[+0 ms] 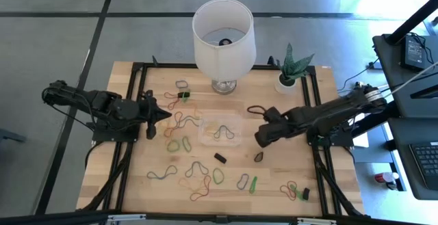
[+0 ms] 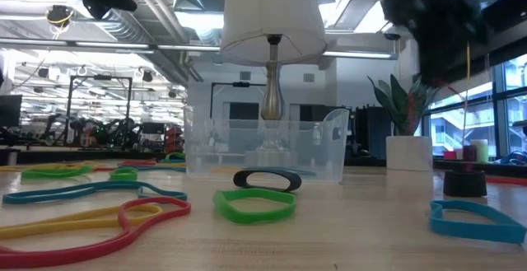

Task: Pick and place rubber bands into bin
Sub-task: Put the red rubber band into the container

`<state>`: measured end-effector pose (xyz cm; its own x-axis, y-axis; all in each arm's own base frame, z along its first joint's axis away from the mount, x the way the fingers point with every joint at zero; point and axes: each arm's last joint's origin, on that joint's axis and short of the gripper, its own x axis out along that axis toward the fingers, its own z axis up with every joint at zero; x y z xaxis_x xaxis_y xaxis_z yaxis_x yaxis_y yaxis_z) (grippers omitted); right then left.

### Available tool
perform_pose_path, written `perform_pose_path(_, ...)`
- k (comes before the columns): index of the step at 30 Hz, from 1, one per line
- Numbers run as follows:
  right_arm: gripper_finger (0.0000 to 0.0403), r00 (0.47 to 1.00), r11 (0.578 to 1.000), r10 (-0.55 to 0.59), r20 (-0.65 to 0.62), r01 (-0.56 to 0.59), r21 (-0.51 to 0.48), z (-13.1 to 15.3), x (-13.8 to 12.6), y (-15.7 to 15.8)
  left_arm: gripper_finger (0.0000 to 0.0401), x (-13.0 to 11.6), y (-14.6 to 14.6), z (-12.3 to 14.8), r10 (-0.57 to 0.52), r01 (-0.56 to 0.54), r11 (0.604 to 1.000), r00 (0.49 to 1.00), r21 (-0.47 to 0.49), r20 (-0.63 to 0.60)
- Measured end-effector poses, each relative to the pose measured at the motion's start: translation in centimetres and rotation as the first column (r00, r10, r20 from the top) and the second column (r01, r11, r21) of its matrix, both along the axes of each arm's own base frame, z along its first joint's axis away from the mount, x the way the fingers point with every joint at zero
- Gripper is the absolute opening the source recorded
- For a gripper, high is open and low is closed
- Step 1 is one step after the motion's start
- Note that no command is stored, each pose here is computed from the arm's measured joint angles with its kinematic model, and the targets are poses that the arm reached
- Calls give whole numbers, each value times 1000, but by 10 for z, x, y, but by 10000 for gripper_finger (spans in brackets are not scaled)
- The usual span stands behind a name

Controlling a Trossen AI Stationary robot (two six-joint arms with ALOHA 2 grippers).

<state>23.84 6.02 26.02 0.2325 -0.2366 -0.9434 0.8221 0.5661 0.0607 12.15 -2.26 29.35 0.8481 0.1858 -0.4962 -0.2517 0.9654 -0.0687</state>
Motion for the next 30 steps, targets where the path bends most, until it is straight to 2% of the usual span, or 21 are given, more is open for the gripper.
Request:
perform_pose_path(7,0,979,974,148,142,-120,-191,61,46,6,1,-1,0,-2,1,-1,1000,1000,5,-20)
perform_pose_path(10,0,963,950,225,150,-183,-252,74,72,6,3,-1,0,-2,2,-2,1000,1000,5,-23)
perform_pose_path(13,0,945,923,293,142,-241,-301,76,100,3,2,-2,0,-2,2,-1,1000,1000,6,-28)
perform_pose_path(16,0,934,902,341,102,-295,-316,61,129,-2,2,-2,0,-3,-4,4,1000,999,3,-33)
perform_pose_path(21,0,929,913,370,23,-359,-196,12,165,-17,2,-2,0,-3,-16,15,1000,999,-15,-35)
perform_pose_path(25,0,930,925,364,-56,-368,-92,-28,180,-24,2,-2,0,-3,-15,15,1000,999,-17,-35)
perform_pose_path(30,0,932,937,348,-100,-351,-5,-59,189,-22,3,-2,0,-3,-15,15,1000,999,-17,-35)
